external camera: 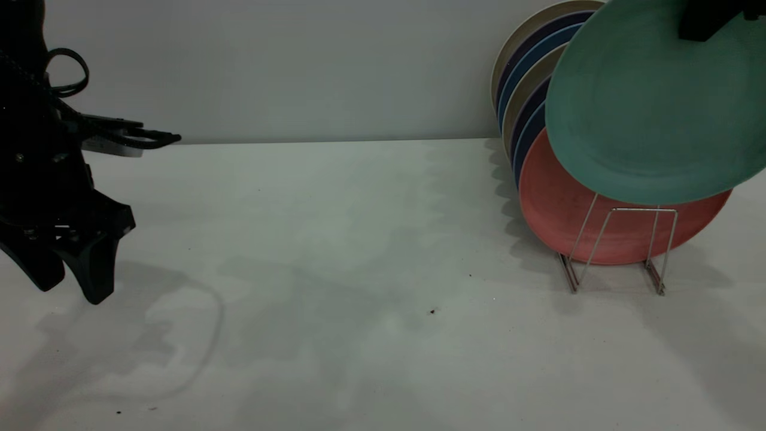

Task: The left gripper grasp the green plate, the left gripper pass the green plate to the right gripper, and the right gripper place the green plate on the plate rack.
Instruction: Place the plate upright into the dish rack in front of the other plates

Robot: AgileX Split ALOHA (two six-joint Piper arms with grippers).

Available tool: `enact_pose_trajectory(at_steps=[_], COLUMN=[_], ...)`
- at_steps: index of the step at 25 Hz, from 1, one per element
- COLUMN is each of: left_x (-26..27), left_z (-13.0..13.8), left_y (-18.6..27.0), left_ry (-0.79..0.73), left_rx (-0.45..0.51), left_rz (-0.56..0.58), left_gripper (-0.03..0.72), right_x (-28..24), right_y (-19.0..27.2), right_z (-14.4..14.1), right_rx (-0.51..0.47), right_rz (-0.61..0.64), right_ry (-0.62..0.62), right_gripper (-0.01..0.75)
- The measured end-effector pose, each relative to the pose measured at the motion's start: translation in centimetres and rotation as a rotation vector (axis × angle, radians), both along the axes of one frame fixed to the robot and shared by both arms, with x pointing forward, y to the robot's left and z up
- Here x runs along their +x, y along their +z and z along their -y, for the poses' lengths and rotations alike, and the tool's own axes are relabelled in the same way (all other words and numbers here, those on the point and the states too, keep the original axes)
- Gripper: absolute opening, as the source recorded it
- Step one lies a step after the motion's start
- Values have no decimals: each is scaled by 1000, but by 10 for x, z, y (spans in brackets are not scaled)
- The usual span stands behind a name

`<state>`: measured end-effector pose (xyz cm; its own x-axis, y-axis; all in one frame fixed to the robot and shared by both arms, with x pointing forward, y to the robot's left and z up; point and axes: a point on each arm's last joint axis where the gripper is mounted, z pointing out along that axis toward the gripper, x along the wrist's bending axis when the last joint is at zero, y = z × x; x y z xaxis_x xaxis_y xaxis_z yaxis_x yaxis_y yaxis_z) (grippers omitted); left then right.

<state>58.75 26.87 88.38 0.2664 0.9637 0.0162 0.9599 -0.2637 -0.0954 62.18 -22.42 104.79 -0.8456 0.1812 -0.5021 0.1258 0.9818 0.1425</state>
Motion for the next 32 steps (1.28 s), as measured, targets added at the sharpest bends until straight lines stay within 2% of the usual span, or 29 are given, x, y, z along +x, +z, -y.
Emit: enact_pose_trajectory(at_steps=[7,32], left_x=[1,1], left_z=[0,0], left_y=[0,0], left_ry=[1,1], left_rx=[0,-1], left_rz=[5,5], left_gripper=[564,564], right_x=[3,11], right_y=[2,-28], right_z=[-1,-5], right_rx=[13,33], right_rz=[36,-58], right_ry=[-4,-28], right_gripper=[117,117])
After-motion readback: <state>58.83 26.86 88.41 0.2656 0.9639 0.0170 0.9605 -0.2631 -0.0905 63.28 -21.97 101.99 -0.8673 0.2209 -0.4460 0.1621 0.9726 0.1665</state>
